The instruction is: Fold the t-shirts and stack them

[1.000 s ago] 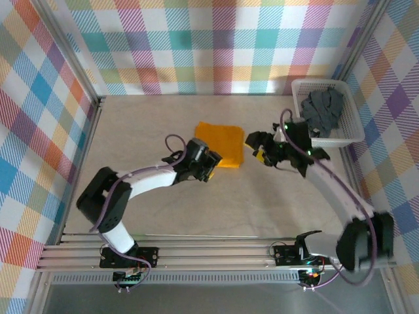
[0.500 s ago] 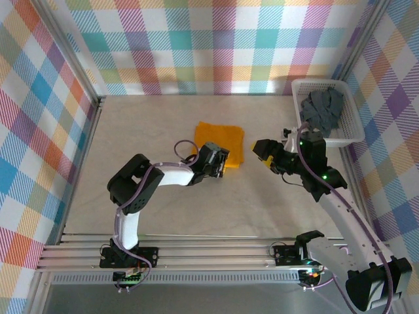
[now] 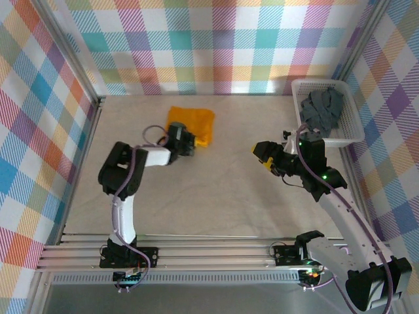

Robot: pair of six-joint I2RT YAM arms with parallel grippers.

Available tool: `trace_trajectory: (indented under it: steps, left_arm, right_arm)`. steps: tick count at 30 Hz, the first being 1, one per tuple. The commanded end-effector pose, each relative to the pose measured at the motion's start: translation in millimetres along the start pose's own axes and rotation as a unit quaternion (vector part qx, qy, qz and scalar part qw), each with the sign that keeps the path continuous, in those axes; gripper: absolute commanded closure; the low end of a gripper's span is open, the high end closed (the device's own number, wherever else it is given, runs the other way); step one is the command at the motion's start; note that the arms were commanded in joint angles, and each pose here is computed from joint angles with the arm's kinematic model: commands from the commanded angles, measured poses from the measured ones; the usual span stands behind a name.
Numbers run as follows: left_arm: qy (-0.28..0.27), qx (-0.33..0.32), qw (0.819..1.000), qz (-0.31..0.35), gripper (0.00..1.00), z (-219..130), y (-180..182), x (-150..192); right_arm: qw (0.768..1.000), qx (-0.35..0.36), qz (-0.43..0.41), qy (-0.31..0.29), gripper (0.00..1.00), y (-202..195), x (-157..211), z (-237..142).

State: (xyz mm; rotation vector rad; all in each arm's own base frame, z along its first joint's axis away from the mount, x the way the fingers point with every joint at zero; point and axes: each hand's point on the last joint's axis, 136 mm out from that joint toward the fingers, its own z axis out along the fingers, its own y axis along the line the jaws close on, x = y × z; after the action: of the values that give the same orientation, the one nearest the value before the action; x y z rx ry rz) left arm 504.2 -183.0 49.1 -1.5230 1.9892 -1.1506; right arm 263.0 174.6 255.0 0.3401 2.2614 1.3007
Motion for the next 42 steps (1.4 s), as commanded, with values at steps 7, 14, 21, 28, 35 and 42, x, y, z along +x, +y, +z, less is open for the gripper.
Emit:
trace_trajectory:
  steps: [7, 14, 21, 28, 35, 42]
  left_arm:
    - [0.017, -0.038, 0.995, 0.094, 1.00, -15, -26, -175]
    - [0.021, -0.087, 0.985, 0.147, 0.97, -11, -25, -242]
    - [-0.026, -0.145, 0.972, 0.181, 0.76, -34, -22, -261]
    - [-0.078, -0.102, 0.967, 0.222, 0.00, -118, -69, -213]
    - [-0.160, -0.087, 0.936, 0.303, 0.00, -276, -59, -102]
    - [-0.318, -0.188, 0.874, 0.317, 0.00, -402, 29, -99]
  right_arm:
    - [1.000, -0.002, -0.019, 0.006, 0.30, 3, -14, 12]
    - [1.000, -0.007, -0.019, 0.014, 0.30, 1, -28, 26]
    - [1.000, -0.007, -0.022, 0.015, 0.30, 0, -37, 36]
    - [0.998, 0.022, -0.049, -0.017, 0.00, 5, -43, 17]
    - [0.972, -0.021, -0.164, -0.164, 0.00, 55, -52, -60]
    - [0.926, 0.163, -0.184, -0.286, 0.00, -7, -57, -124]
